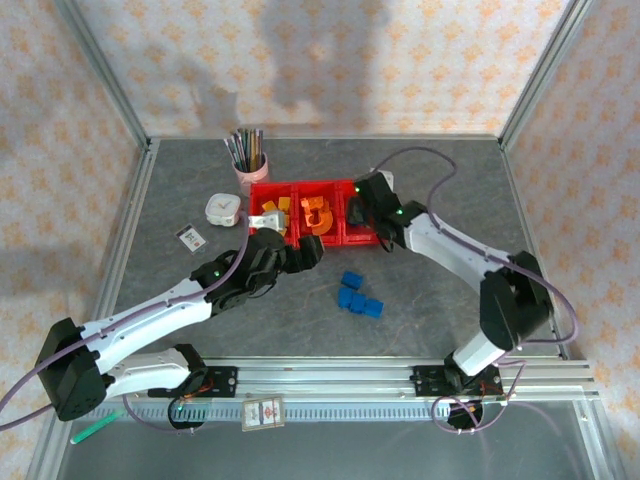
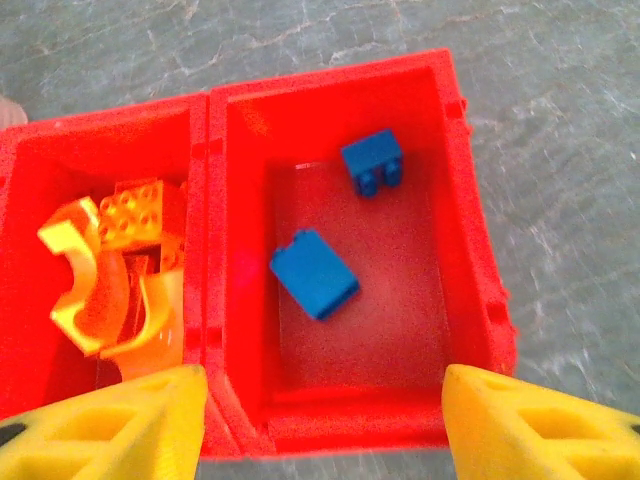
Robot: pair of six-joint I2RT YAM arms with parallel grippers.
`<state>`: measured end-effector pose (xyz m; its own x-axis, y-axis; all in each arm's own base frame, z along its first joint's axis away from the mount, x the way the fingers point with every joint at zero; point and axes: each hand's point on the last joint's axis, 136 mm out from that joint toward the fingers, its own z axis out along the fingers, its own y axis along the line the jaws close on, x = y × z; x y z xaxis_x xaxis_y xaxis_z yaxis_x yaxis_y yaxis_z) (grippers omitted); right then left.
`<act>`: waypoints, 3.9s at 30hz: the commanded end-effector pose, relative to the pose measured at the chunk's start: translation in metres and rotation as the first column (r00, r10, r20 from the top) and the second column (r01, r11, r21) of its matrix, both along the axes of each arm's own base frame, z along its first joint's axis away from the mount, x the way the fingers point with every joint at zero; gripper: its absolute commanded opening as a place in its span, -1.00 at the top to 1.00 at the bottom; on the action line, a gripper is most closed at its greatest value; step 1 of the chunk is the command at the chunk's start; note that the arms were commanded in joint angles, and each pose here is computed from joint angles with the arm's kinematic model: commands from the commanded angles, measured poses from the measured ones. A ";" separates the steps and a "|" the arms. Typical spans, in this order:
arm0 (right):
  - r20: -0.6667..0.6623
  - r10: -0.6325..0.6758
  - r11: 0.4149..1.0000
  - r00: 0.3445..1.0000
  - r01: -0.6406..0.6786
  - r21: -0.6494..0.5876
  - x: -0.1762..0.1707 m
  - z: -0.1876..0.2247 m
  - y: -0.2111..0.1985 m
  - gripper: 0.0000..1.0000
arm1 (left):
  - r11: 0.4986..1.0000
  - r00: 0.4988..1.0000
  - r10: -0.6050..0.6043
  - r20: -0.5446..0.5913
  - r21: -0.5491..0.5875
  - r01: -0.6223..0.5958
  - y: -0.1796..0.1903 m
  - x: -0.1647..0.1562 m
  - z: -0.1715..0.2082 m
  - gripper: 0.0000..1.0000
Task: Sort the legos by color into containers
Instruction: Place the lego in the container, then rotate the lego at the bottom-center of the table, then pick up the lego from the bottom-center of the table.
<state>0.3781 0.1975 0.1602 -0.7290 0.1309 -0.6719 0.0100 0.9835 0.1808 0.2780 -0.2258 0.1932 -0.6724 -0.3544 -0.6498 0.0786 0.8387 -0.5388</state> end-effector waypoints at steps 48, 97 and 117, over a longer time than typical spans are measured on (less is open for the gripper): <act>-0.341 -0.080 0.996 0.937 0.091 0.018 -0.187 -0.130 -0.033 -0.45 | 0.995 0.996 -0.088 -0.019 -0.058 0.087 -0.035 -0.044 -0.022 -0.98; -0.416 -0.084 0.995 0.906 0.095 0.006 -0.224 -0.140 -0.049 -0.21 | 0.997 0.998 -0.066 -0.001 -0.027 0.065 -0.032 -0.038 -0.014 -0.98; -0.202 -0.141 0.988 0.969 0.149 0.025 -0.180 -0.068 -0.055 0.20 | 0.999 0.998 -0.043 0.048 -0.031 0.044 -0.023 -0.029 0.008 -0.98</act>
<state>0.1777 0.1520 0.0624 -0.8761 0.2575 -0.4076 0.1803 0.9591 0.2183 0.2405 -0.2577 0.1769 -0.7059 -0.3226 -0.6306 0.1359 0.8120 -0.5676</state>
